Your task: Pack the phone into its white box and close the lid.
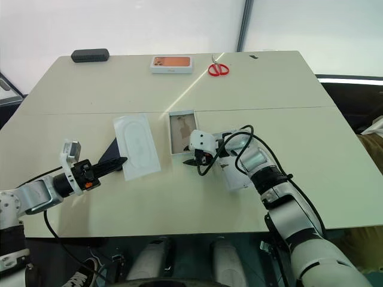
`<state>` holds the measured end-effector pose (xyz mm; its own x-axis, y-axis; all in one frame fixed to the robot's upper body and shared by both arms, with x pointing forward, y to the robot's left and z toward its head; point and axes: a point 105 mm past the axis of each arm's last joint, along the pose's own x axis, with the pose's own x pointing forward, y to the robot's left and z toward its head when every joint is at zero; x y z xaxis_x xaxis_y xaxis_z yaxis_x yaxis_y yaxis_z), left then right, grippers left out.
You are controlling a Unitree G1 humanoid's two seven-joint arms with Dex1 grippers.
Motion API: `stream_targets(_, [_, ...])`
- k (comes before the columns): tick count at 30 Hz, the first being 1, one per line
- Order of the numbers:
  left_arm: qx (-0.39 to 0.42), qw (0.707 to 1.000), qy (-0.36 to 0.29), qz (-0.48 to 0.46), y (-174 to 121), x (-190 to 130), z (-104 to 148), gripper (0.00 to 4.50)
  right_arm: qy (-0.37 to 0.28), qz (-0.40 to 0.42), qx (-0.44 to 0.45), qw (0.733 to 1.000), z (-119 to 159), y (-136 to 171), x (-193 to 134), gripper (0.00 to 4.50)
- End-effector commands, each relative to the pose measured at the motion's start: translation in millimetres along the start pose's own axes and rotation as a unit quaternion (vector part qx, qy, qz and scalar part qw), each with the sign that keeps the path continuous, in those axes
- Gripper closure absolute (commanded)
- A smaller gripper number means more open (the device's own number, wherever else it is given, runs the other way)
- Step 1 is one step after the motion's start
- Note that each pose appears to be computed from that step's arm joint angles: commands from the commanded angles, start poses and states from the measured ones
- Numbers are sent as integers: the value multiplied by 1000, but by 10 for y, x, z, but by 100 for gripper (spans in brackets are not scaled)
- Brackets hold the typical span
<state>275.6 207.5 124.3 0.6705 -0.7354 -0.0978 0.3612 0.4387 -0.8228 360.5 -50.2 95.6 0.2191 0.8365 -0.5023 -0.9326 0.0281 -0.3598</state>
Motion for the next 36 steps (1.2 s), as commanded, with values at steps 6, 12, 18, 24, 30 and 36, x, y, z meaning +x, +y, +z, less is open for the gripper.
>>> stream_targets(6, [23, 999, -17, -37, -187, 26, 90, 450, -46, 31, -24, 998, 236, 229, 20, 446])
stream_targets(12, [23, 998, -22, -58, -284, 67, 110, 450, -54, 32, -15, 998, 300, 563, 43, 446])
stream_targets(18, [17, 998, -20, -54, -266, 139, 108, 450, -64, 26, -4, 998, 416, 708, -22, 446])
stream_targets(24, [27, 998, 7, -57, -283, 278, 12, 450, -88, 22, 29, 995, 520, 685, -41, 353])
stream_targets(30, [31, 998, 16, -56, -273, 331, 3, 450, -77, 3, 15, 997, 479, 628, -177, 104])
stream_targets(36, [25, 998, 23, -48, -217, 391, -27, 450, -40, -49, 27, 998, 262, 471, -557, 104])
